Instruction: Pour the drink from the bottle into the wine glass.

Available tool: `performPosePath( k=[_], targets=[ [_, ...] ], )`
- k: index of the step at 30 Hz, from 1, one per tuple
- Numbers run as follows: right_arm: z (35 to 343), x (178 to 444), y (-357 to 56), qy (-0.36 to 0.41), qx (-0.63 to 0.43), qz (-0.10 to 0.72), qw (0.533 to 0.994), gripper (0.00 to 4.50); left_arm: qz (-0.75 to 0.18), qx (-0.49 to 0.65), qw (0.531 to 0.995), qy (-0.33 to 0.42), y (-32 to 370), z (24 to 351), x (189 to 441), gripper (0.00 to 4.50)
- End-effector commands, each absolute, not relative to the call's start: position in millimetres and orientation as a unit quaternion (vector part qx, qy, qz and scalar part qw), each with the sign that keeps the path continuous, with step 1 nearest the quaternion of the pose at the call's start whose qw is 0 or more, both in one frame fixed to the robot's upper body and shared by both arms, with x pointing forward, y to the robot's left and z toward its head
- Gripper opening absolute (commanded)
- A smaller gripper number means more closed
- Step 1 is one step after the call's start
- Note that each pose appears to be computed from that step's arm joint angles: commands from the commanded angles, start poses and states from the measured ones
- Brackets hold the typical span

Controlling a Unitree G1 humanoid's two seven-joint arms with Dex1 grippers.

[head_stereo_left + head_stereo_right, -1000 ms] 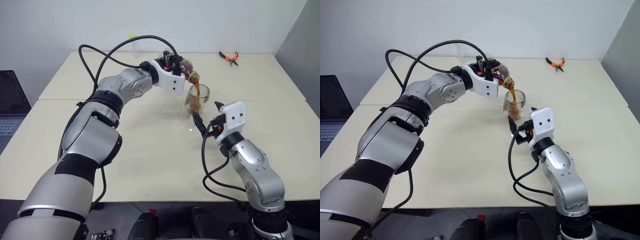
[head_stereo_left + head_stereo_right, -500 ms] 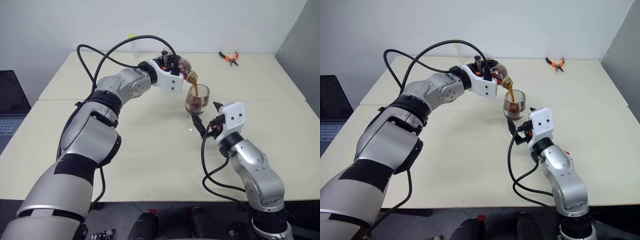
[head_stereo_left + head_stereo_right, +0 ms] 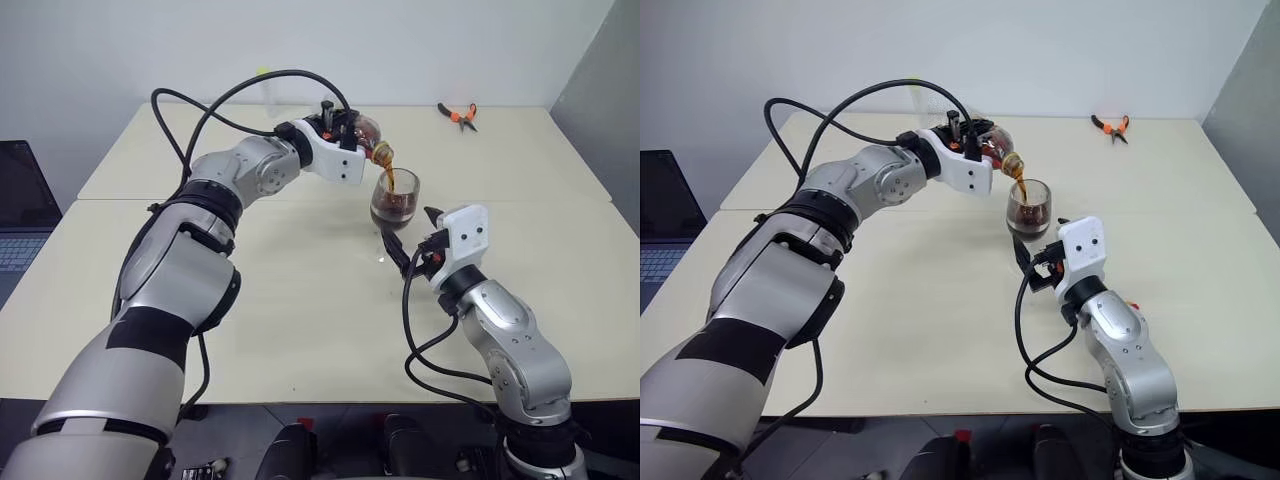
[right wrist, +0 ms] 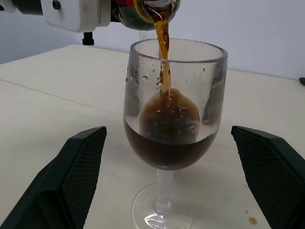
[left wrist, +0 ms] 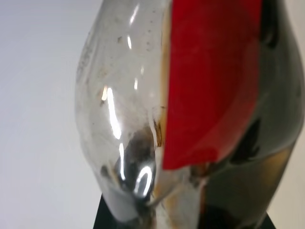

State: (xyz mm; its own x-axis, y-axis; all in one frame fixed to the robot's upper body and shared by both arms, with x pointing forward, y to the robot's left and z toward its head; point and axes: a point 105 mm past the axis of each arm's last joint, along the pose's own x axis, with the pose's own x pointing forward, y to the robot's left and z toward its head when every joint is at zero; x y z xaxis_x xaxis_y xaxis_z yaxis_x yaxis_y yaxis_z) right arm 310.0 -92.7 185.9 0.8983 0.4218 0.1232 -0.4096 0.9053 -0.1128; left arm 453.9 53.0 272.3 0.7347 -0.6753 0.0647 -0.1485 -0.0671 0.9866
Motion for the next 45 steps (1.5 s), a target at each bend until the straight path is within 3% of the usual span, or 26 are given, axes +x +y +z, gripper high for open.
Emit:
performPosePath(
  k=[1, 11, 29, 35, 39, 45],
  targets=[
    [204, 305, -89, -0.109, -0.043, 0.222, 0.968, 4.5, -0.185, 0.689, 0.619, -0.328, 50, 303, 451, 0.76],
    [205, 307, -84, -0.11, -0.043, 0.23, 0.966, 4.5, -0.197, 0.673, 0.631, -0.333, 45, 301, 448, 0.76],
    [201, 300, -80, -0.107, -0.051, 0.246, 0.962, 4.5, -0.282, 0.527, 0.744, -0.299, 42, 281, 442, 0.76],
    [203, 298, -80, -0.103, -0.068, 0.262, 0.957, 4.5, -0.264, 0.394, 0.843, -0.254, 62, 275, 453, 0.76],
    [199, 293, -81, -0.089, -0.072, 0.281, 0.953, 4.5, -0.254, 0.275, 0.902, -0.214, 78, 254, 459, 0.76],
    [199, 272, -70, -0.074, -0.062, 0.36, 0.928, 4.5, -0.2, 0.151, 0.948, -0.195, 104, 230, 459, 0.76]
  ],
)
